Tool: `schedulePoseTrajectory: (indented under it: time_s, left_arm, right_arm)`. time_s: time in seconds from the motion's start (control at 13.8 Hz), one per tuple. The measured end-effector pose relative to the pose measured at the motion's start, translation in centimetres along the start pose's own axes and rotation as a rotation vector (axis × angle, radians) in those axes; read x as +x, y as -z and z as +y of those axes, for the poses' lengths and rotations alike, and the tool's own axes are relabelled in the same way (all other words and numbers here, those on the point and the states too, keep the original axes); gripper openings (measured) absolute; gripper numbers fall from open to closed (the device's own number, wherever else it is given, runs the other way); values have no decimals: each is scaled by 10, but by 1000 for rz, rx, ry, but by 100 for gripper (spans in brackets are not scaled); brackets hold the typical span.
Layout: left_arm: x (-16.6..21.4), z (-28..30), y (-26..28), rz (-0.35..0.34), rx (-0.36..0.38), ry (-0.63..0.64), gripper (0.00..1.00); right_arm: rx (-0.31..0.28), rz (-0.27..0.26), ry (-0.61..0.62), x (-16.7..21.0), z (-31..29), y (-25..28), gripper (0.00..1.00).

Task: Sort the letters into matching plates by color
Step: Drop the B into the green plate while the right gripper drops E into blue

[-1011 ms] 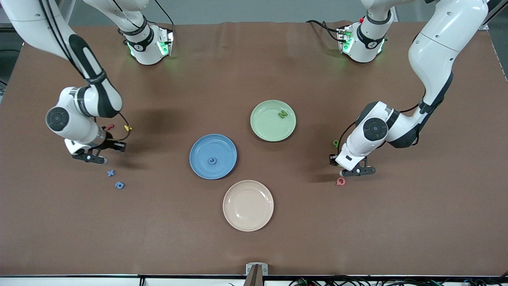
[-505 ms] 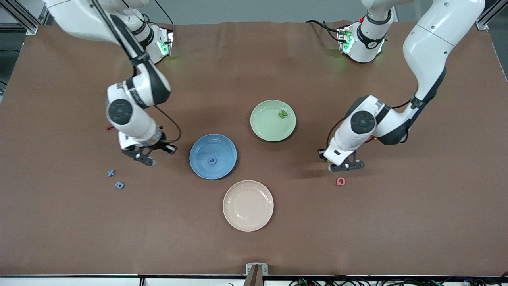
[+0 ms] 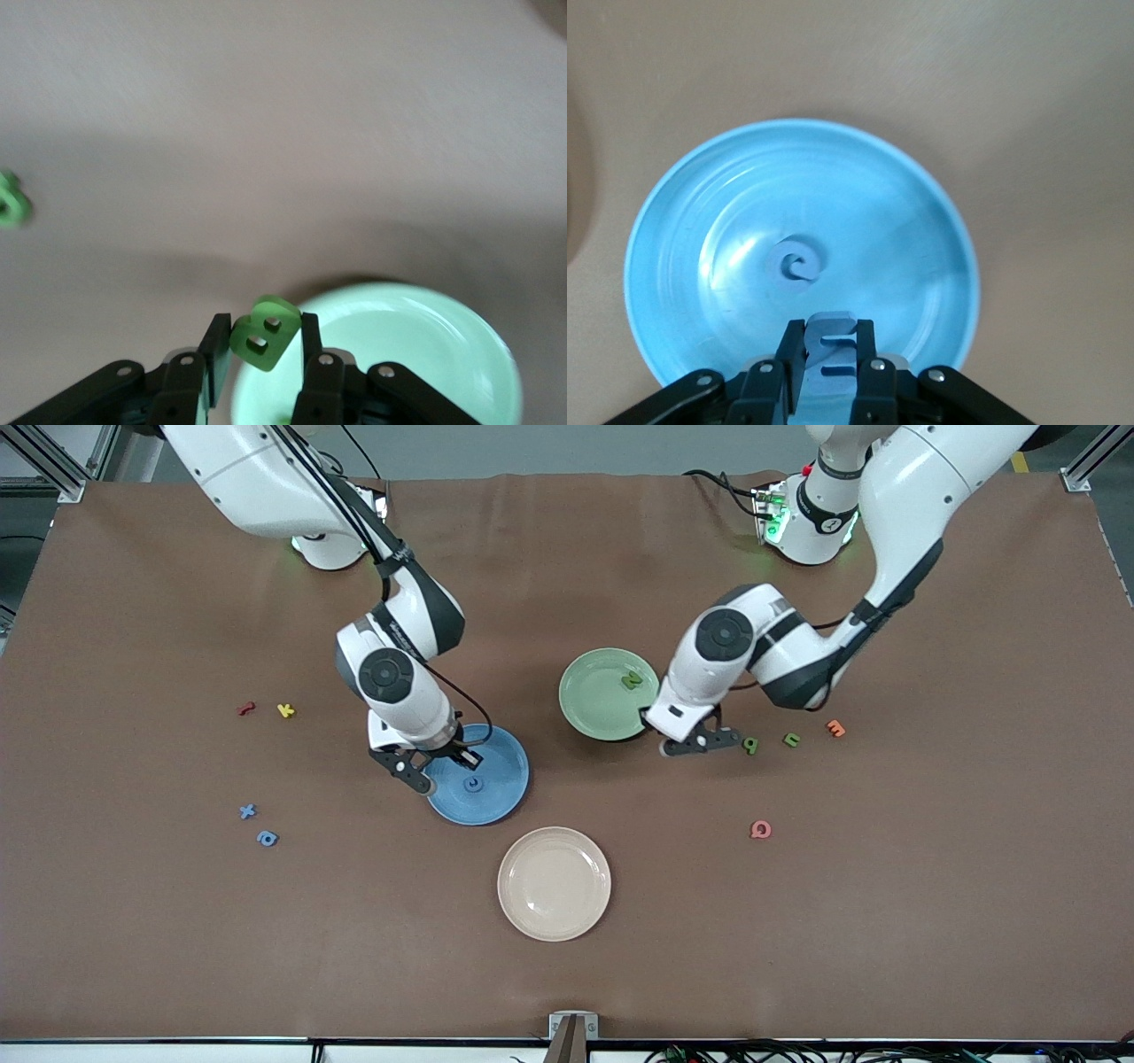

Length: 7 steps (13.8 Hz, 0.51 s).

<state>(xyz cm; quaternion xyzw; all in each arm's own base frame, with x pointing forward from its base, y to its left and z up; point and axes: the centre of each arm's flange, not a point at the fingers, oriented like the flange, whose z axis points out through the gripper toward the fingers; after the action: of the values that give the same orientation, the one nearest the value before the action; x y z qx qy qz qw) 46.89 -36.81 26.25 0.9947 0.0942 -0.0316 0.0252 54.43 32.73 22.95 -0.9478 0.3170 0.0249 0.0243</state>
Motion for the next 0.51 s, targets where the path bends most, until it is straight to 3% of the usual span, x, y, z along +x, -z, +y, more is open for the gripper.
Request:
schedulePoseTrajectory:
  time_s: [0.36,0.51]
  left_arm:
    - [-89,57,-19,-35,23,16,36]
    - [-110,65,-27,-50,35,9,36]
  right_arm:
    - [-8,4,4,15,-1,-10,80]
    - [-23,7,56,39,12,-10,99]
